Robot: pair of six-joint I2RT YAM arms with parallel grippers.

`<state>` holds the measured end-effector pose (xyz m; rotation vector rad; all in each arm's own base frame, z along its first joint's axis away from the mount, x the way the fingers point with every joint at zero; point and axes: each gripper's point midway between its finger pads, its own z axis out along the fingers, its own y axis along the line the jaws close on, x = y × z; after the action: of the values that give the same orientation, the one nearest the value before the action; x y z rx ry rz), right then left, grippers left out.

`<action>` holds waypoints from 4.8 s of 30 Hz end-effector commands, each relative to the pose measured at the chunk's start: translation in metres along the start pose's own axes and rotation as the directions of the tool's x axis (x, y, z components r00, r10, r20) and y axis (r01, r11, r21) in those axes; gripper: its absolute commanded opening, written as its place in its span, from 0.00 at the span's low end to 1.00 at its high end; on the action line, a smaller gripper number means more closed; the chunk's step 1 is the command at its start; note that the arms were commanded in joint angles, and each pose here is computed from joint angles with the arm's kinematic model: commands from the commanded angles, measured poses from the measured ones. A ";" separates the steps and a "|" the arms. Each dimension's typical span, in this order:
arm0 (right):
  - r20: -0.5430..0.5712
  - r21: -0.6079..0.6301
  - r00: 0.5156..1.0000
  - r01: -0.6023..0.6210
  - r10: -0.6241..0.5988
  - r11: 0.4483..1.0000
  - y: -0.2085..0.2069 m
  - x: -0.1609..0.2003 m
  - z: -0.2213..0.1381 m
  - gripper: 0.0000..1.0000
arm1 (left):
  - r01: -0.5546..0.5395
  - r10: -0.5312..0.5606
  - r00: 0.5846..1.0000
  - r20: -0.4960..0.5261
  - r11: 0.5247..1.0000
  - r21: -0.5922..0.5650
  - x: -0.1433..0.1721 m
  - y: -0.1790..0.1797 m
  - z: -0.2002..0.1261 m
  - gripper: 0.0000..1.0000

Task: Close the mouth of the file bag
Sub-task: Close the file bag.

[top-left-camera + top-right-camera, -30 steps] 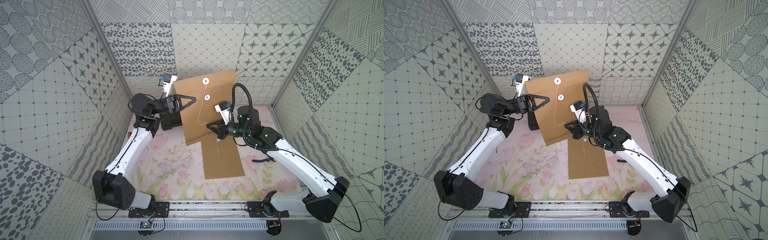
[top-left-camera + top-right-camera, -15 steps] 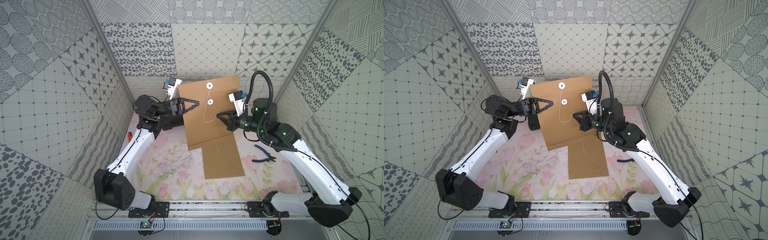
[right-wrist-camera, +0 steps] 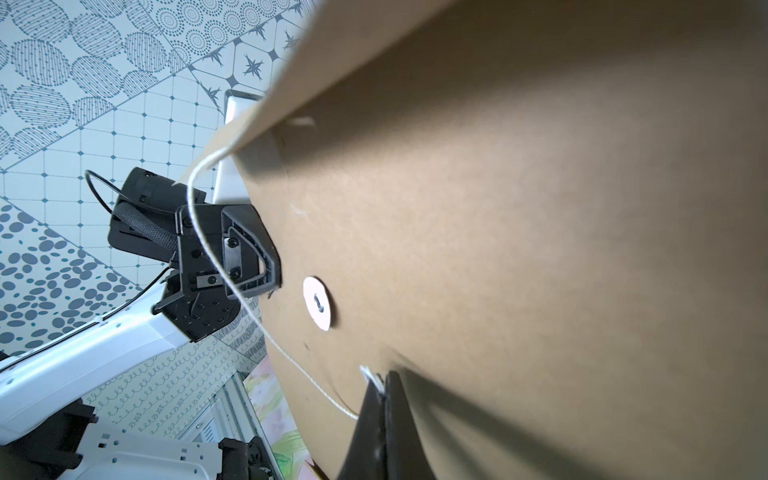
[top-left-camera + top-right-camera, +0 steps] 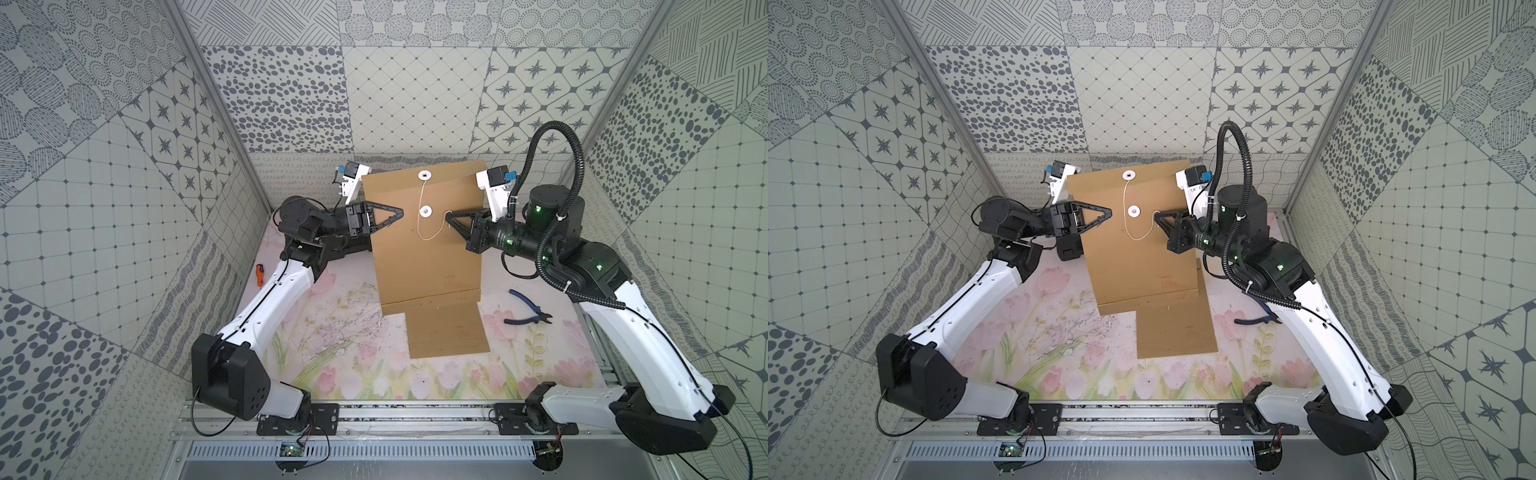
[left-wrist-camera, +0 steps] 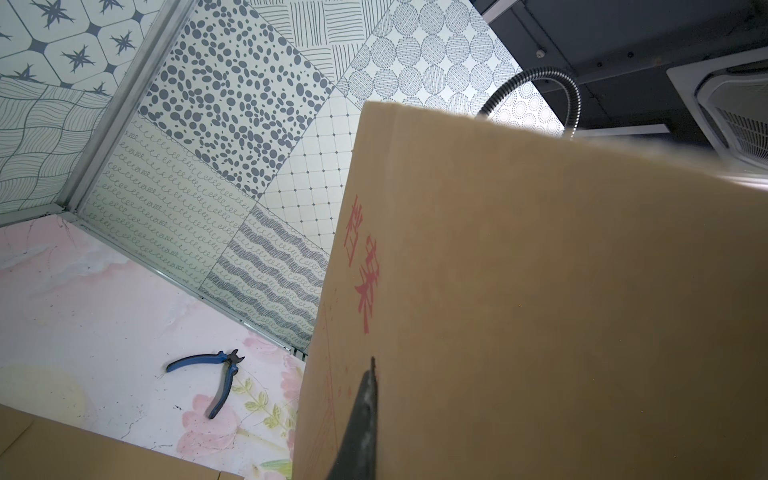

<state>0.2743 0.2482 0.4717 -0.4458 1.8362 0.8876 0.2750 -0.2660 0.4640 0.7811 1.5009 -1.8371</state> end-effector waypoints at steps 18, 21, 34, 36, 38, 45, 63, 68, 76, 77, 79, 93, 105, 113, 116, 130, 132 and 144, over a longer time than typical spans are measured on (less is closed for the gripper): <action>-0.070 0.034 0.990 -0.116 0.118 0.993 -0.015 0.045 0.015 0.00 | 0.010 -0.008 0.989 0.150 1.000 -0.017 -0.033 0.018 0.006 0.00; -0.076 0.071 0.990 -0.115 0.121 0.991 -0.025 0.047 0.015 0.00 | -0.006 0.006 0.991 0.135 1.000 0.001 -0.033 0.010 0.007 0.00; -0.097 0.047 0.985 -0.139 0.143 0.989 -0.023 0.040 0.030 0.00 | -0.058 0.061 0.993 0.102 0.998 -0.030 -0.030 0.003 0.007 0.00; -0.097 0.041 0.985 -0.141 0.144 0.989 -0.022 0.039 0.032 0.00 | -0.053 0.056 0.994 0.099 0.998 -0.030 -0.030 0.005 0.007 0.00; -0.095 0.043 0.986 -0.136 0.139 0.990 -0.022 0.039 0.033 0.00 | -0.056 0.059 0.994 0.094 0.998 -0.029 -0.030 0.005 0.008 0.00; -0.141 0.015 0.976 -0.165 0.165 0.986 -0.018 0.056 0.045 0.00 | -0.044 0.050 0.995 0.087 0.997 -0.067 -0.027 0.019 0.008 0.00; -0.177 0.043 0.970 -0.159 0.164 0.986 -0.021 0.066 0.054 0.00 | -0.066 0.069 0.997 0.045 0.995 -0.071 -0.020 0.013 0.007 0.00; -0.165 -0.008 0.972 -0.168 0.165 0.986 -0.005 0.053 0.046 0.00 | -0.092 0.097 0.995 0.030 0.986 -0.137 -0.016 0.023 0.005 0.00; -0.157 -0.098 0.982 -0.123 0.107 0.987 0.037 0.038 0.051 0.00 | 0.087 -0.069 0.983 0.173 0.991 -0.097 -0.027 0.059 0.004 0.00; -0.166 -0.095 0.980 -0.126 0.109 0.987 0.036 0.040 0.054 0.00 | 0.122 -0.103 0.974 0.199 0.989 -0.084 -0.028 0.063 0.003 0.00; -0.186 -0.092 0.976 -0.135 0.116 0.987 0.035 0.046 0.060 0.00 | 0.157 -0.135 0.964 0.229 0.984 -0.082 -0.028 0.069 0.001 0.00; -0.309 -0.081 0.940 -0.178 0.145 0.981 0.031 0.091 0.082 0.00 | 0.245 -0.224 0.948 0.227 0.967 -0.072 -0.005 0.093 -0.003 0.00; -0.296 -0.255 0.952 -0.159 0.080 0.954 0.086 0.062 0.096 0.00 | 0.284 -0.260 0.941 0.216 0.955 -0.089 0.020 0.115 -0.003 0.00; -0.318 -0.260 0.948 -0.090 0.003 0.961 0.096 0.035 0.121 0.00 | 0.277 -0.260 0.940 0.219 0.960 -0.050 0.021 0.103 -0.001 0.00; -0.339 -0.245 0.941 -0.088 -0.001 0.965 0.093 0.041 0.124 0.00 | 0.273 -0.260 0.939 0.224 0.962 -0.029 0.019 0.097 -0.002 0.00; -0.352 -0.104 0.928 -0.167 0.121 0.981 0.025 0.064 0.099 0.00 | 0.268 -0.265 0.937 0.226 0.963 0.017 0.013 0.082 -0.008 0.00; -0.349 -0.085 0.928 -0.172 0.133 0.981 0.016 0.065 0.091 0.00 | 0.267 -0.264 0.937 0.230 0.963 0.017 0.012 0.081 -0.011 0.00; -0.330 0.052 0.924 -0.186 0.193 0.981 -0.048 0.068 0.064 0.00 | 0.258 -0.261 0.941 0.214 0.965 0.040 0.009 0.069 -0.011 0.00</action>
<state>0.3134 0.2773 0.3740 -0.4232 2.2571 0.9831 0.3432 -0.2734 0.3887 0.2471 1.6100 -2.0592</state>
